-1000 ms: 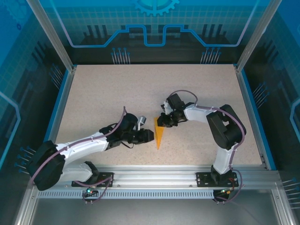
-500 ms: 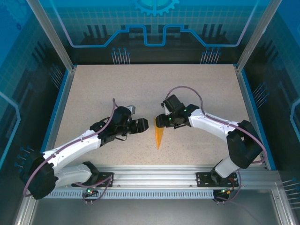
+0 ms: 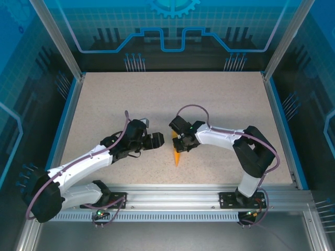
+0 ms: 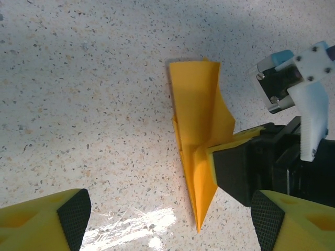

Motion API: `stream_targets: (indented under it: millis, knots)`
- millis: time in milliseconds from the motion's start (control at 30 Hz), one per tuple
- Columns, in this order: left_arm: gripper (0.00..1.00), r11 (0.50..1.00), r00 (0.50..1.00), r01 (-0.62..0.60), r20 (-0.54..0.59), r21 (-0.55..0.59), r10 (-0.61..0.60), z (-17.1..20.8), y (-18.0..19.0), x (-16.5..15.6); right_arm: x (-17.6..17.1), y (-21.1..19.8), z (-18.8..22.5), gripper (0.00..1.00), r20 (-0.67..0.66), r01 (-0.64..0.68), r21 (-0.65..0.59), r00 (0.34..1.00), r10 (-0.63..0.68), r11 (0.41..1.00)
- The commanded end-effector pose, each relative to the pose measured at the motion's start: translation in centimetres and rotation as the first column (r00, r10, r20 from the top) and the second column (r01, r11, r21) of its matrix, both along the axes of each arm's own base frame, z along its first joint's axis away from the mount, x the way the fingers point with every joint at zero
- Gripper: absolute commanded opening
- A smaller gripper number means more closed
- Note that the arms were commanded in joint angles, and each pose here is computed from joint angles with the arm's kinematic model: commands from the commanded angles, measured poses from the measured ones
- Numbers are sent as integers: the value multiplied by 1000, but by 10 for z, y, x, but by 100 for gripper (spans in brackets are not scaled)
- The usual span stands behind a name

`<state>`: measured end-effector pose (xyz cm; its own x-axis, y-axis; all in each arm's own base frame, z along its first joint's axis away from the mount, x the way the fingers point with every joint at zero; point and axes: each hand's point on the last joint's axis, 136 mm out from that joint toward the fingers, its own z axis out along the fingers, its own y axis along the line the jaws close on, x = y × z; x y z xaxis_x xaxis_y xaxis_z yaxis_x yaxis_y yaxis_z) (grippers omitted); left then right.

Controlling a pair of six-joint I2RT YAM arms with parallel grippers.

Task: Fold a paper plane with a square sheet of paper (fold left side to right side)
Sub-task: Move the paper plane to the center of the table.

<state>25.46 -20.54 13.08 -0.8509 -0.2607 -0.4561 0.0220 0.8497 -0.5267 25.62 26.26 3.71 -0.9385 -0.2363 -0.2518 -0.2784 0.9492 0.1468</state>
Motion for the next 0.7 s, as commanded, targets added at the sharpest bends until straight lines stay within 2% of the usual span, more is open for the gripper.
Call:
stream_targets:
  millis: [0,133,333,467,667]
  knots:
    - [84,1000,1000,-16,16,20,15,5,8,1,0,8,32,10,56,-34,37,998,32,999]
    - [85,999,999,-25,25,26,25,8,10,1,-9,16,50,3,59,-68,128,996,61,989]
    - [86,997,996,-71,64,36,69,17,23,0,-18,27,67,2,72,-86,308,995,66,948]
    - [86,994,991,-100,89,42,96,21,32,-1,-13,22,58,4,42,-34,404,999,19,914]
    - [88,994,991,-105,90,36,101,22,33,-3,-18,-9,6,6,-64,79,415,996,-58,906]
